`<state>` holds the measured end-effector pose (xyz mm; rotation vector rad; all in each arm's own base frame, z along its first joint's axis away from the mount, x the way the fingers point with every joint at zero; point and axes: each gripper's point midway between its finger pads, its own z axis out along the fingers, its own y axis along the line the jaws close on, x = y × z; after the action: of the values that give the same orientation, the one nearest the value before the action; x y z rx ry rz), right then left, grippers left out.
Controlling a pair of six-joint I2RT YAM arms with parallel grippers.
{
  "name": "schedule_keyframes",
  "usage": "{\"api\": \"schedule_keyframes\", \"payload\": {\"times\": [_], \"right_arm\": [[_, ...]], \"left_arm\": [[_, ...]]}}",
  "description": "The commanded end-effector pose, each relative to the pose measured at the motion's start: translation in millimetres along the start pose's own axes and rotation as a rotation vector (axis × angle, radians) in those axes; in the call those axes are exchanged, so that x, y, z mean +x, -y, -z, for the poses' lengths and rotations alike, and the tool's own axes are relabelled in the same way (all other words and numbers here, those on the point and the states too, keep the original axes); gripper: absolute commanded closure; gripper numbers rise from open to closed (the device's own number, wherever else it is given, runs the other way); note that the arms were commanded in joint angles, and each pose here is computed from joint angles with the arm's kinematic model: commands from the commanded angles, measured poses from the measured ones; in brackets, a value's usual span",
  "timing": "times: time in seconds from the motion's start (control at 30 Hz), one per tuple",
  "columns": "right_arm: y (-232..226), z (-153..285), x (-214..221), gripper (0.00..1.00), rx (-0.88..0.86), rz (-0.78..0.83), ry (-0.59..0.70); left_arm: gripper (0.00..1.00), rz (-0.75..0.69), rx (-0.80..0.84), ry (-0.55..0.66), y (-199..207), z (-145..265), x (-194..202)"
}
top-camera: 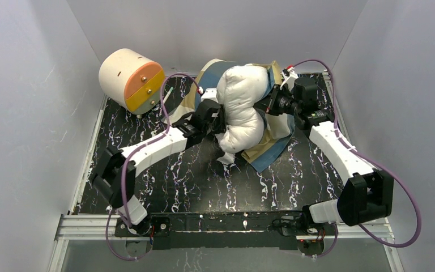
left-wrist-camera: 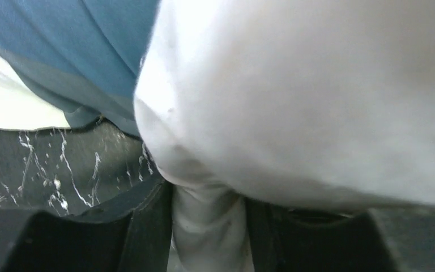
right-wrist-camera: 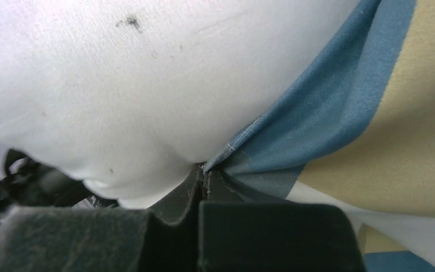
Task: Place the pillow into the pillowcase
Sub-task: Stuff the pillow into the pillowcase.
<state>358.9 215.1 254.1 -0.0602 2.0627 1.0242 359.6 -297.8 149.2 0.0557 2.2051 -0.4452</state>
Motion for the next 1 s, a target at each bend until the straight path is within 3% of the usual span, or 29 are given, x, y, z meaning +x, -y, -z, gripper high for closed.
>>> {"api": "schedule_keyframes", "payload": {"times": [0.0,0.07,0.37,0.5,0.63,0.83,0.97], "right_arm": [[-52,23,-38,0.99,-0.176,0.182,0.105],[-53,25,-42,0.99,-0.24,0.193,0.103],[-65,36,-48,0.99,-0.352,0.263,0.049],[-66,41,-46,0.99,-0.355,0.287,0.024],[-65,43,-44,0.99,-0.357,0.303,0.002],[-60,44,-37,0.99,-0.361,0.329,-0.04],[-56,49,-34,0.99,-0.38,0.332,-0.056]], "left_arm": [[0.48,-0.094,0.149,-0.038,28,59,-12],[0.34,-0.128,0.234,0.026,45,80,-40],[0.15,-0.37,0.412,0.31,86,128,-128],[0.14,-0.36,0.366,0.328,84,120,-167],[0.13,-0.248,0.54,0.354,98,135,-199],[0.13,-0.302,0.673,0.29,120,138,-198],[0.13,-0.29,0.854,0.285,144,168,-205]]}}
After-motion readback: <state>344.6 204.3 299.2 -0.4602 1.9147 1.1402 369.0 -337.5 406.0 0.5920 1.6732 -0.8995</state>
